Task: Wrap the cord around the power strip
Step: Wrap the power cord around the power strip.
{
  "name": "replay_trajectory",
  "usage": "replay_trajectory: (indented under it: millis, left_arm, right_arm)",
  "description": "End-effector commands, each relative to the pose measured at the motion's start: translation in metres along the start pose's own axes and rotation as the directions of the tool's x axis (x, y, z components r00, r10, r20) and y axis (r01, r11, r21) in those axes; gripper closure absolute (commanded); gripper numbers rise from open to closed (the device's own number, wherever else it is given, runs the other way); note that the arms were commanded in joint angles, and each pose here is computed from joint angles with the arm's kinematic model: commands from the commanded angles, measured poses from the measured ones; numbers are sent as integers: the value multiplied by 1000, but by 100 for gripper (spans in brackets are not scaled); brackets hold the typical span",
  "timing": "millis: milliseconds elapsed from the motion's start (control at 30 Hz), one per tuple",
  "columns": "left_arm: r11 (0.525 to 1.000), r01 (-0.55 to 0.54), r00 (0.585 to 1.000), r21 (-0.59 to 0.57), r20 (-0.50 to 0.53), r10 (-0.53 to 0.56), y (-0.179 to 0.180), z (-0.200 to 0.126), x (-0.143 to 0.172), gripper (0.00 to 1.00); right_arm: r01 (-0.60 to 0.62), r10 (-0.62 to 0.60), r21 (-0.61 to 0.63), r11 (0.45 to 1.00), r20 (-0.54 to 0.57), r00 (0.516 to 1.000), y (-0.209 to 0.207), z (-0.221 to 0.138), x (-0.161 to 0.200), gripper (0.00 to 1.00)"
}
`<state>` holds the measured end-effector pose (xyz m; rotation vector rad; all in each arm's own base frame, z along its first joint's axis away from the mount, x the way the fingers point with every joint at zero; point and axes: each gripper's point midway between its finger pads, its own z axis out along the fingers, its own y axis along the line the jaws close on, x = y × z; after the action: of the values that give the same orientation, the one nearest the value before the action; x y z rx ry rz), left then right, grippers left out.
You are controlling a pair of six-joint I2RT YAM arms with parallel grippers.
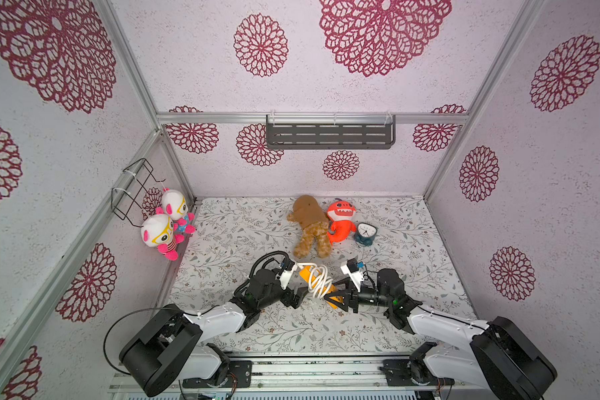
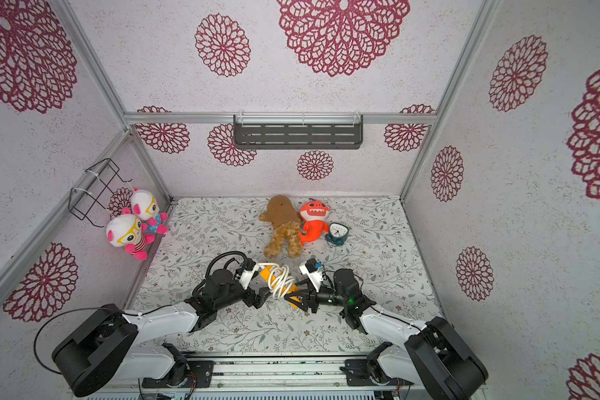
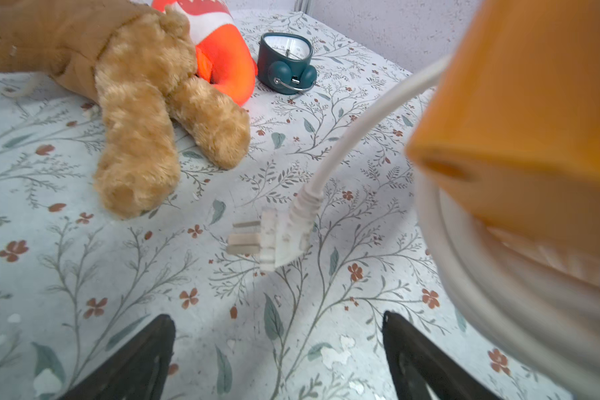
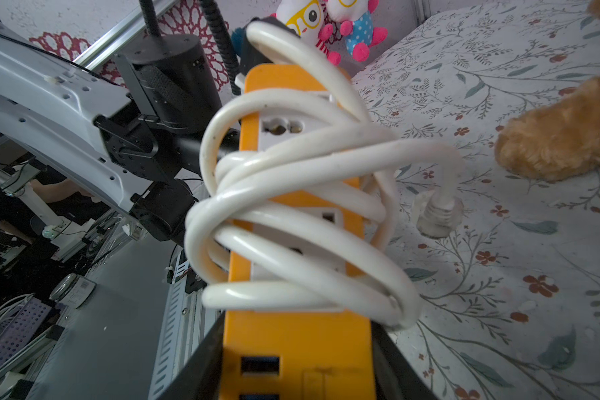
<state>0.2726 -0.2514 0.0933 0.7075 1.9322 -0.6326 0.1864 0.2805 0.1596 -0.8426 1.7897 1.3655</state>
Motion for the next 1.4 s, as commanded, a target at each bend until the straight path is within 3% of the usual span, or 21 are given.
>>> replay_trajectory:
  millis: [0,300,667,767,900,1067,1367]
  left_arm:
    - [992,-118,987,-52,101,123,-2,7,-19,3]
    - [926,-315,905,-207,228,358,-15,19,-42,3]
    - [904,-397,863,-159,270,426,-46,29,-35,2]
    - [879,-423,847,-219,250,470,-45,31,-32,2]
    - [853,-393,839,-343,247,485,-31,18,-28,3]
    - [816,-448,825,-364,182,535,-38,15,-10,3]
    - [845,-397,872,-357,140,469,-29,12,15,3]
  right_arm:
    - [103,-94,-94,990,88,992,29,-4,-38,100]
    - [91,-81,-148,985,76,994,41,-7,-36,100]
    - [82,-74,-157,984,56,996,41,-7,-31,100]
    - [86,-79,-148,985,51,996,39,-6,-30,100]
    - [101,-93,-130,986,61,994,37,-8,-33,100]
    - [98,-92,-117,988,63,994,35,-11,-35,100]
    - [84,-83,-5,996,108,991,17,-24,-50,100]
